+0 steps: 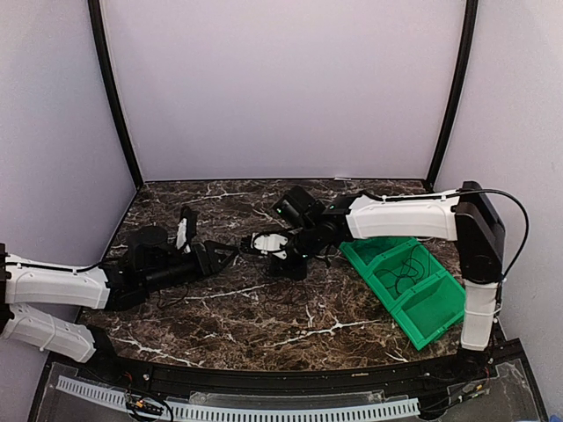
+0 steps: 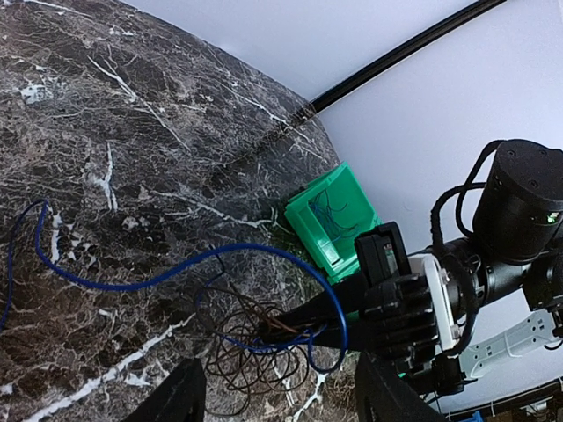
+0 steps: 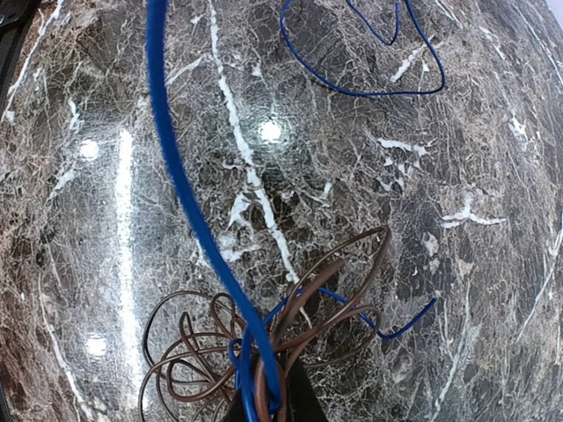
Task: Untangle the cables
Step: Pull one of the twisted cables from the tangled cable pile.
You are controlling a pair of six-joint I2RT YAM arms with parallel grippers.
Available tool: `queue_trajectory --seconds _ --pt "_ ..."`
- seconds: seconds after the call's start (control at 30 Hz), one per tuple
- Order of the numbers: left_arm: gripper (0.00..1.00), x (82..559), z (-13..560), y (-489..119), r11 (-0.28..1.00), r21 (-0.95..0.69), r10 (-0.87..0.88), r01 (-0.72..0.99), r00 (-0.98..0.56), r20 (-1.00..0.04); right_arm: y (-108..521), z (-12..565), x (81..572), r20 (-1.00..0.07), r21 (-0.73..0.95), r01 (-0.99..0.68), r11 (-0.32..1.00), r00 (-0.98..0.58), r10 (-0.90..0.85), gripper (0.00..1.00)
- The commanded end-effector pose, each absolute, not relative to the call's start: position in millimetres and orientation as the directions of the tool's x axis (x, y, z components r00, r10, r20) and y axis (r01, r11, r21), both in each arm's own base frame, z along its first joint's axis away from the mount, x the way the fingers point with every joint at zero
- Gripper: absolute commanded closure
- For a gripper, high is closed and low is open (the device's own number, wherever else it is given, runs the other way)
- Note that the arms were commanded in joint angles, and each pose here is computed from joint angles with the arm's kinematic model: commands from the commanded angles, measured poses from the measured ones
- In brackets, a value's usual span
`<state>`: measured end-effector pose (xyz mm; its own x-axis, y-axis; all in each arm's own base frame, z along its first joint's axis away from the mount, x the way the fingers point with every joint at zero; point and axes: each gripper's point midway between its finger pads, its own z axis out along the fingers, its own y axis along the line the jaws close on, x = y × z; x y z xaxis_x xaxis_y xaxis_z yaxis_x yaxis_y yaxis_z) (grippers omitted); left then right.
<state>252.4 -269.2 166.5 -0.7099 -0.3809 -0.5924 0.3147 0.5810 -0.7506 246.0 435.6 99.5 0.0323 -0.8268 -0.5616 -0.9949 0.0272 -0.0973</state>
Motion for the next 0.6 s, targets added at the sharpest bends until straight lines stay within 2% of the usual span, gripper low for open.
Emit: queue_trajectory --seconds 0.0,0.13,0.2,0.3,0.37,0.43,0.47,0.57 --pt "0.42 264 198 -287 0.486 -0.800 -0.448 0.351 -0.686 -0.573 445 105 250 -0.577 -0.123 -0.992 0.033 0.045 -0.815 0.95" --pt "0.52 272 192 -296 0.476 -0.810 -0.456 0.342 -0.692 -0.560 444 106 250 -0.579 -0.124 -0.992 0.035 0.043 -0.814 0.95" --pt "0.63 276 188 -298 0.475 -0.816 -0.464 0.329 -0.694 -0.550 445 105 250 -0.578 -0.123 -0.992 0.035 0.043 -0.815 0.94" --pt "0.89 281 183 -296 0.489 -0.814 -0.480 0.315 -0.682 -0.552 444 105 251 -0.577 -0.130 -0.991 0.041 0.042 -0.816 0.93" --pt "0.99 283 183 -289 0.519 -0.799 -0.491 0.303 -0.660 -0.569 442 105 253 -0.571 -0.142 -0.989 0.043 0.047 -0.820 0.87" --pt "1.00 287 186 -273 0.596 -0.754 -0.489 0.275 -0.620 -0.613 440 105 254 -0.567 -0.160 -0.986 0.045 0.055 -0.822 0.74" --pt "1.00 291 208 -262 0.628 -0.720 -0.501 0.296 -0.553 -0.665 439 104 255 -0.566 -0.163 -0.986 0.045 0.056 -0.823 0.69" --pt "1.00 291 227 -222 0.765 -0.602 -0.459 0.231 -0.460 -0.760 437 99 250 -0.570 -0.139 -0.990 0.031 0.054 -0.820 0.67"
